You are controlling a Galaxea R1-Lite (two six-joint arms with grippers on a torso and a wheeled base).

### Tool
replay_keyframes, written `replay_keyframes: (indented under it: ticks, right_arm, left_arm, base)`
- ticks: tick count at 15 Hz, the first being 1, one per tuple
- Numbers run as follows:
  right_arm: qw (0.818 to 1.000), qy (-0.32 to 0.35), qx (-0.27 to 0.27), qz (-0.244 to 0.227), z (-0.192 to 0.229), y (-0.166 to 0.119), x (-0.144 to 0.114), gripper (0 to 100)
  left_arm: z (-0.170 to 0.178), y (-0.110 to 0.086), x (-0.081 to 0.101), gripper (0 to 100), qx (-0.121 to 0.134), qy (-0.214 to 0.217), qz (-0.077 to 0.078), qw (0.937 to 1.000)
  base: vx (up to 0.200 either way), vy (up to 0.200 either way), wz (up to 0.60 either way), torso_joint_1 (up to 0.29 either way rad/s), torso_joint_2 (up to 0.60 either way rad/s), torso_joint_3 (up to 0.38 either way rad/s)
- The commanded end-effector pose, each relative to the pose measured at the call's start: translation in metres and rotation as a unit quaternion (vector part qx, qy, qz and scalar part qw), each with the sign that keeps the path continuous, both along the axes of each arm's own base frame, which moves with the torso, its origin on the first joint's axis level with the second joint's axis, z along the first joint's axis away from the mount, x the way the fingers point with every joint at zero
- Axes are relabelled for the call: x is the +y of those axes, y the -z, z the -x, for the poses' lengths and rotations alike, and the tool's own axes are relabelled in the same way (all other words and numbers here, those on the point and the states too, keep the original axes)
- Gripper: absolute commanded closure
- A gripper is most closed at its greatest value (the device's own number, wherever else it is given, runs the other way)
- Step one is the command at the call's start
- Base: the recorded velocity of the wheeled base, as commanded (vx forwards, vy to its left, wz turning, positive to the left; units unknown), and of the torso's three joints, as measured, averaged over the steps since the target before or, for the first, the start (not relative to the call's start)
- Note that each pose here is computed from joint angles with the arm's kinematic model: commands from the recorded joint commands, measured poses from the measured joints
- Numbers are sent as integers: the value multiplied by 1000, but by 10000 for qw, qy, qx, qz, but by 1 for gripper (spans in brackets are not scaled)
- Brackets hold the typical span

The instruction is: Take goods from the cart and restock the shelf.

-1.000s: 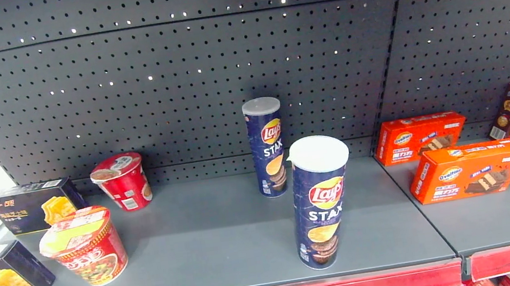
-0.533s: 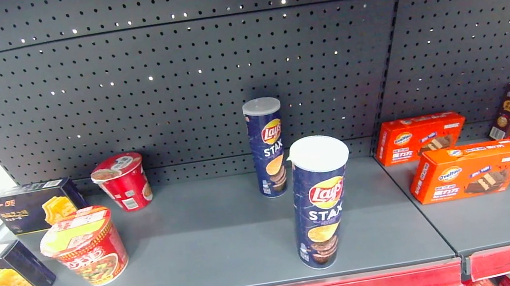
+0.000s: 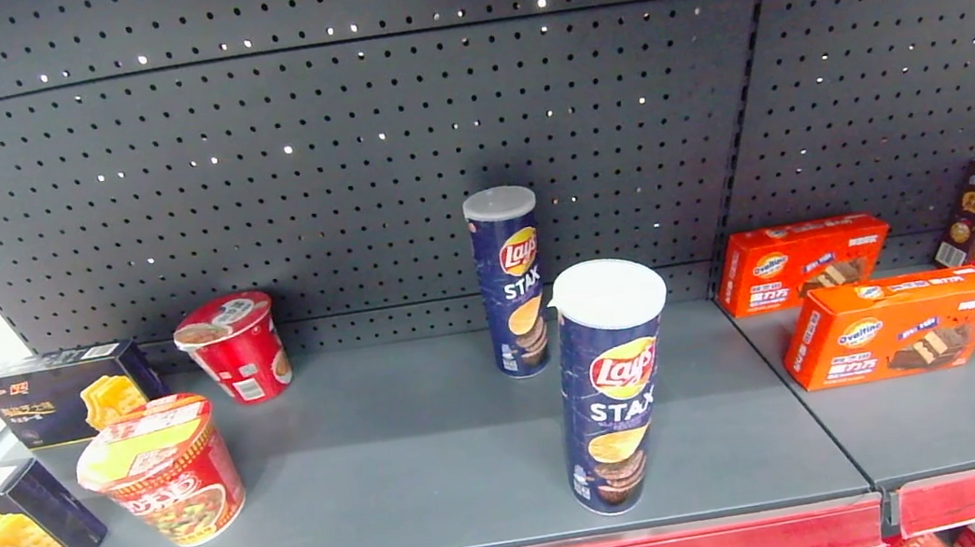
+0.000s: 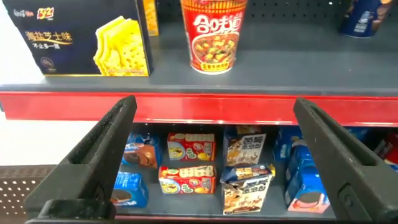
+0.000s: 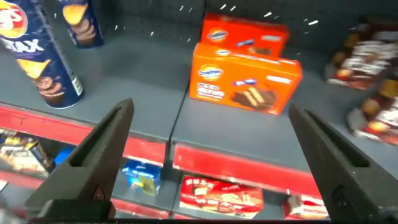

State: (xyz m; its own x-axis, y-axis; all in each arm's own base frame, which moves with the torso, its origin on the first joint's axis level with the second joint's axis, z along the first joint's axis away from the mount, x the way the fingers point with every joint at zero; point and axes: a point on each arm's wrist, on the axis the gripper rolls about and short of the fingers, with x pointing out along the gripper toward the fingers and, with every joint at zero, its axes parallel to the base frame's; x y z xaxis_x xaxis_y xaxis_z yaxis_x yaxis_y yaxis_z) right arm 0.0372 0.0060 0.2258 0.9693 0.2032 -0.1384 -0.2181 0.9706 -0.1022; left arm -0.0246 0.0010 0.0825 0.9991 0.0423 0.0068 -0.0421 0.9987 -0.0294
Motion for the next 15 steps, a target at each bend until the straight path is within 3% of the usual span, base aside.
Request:
replay_keyframes:
  ticks: [1,4,9,15]
  right_arm:
    - [9971,-192,728,102,-58,10,11,0]
    - [9946,-344,975,29,-90,27,31,0]
    - [9825,-720,1709,-149,-136,48,65,0]
    - [9784,-1142,1715,-190,-177,48,104,0]
  left_arm:
    - [-2,6,0,0,33,-49,23,10000]
    - [-2,7,0,0,54,-11,-107,9999]
    - [-2,7,0,0,61,-41,-84,9999]
    - [-2,7,0,0,61,-41,-84,9999]
  base:
    - [0,0,0,0,0,0]
    - [0,0,0,0,0,0]
    - [0,0,0,0,0,0]
    - [0,0,0,0,0,0]
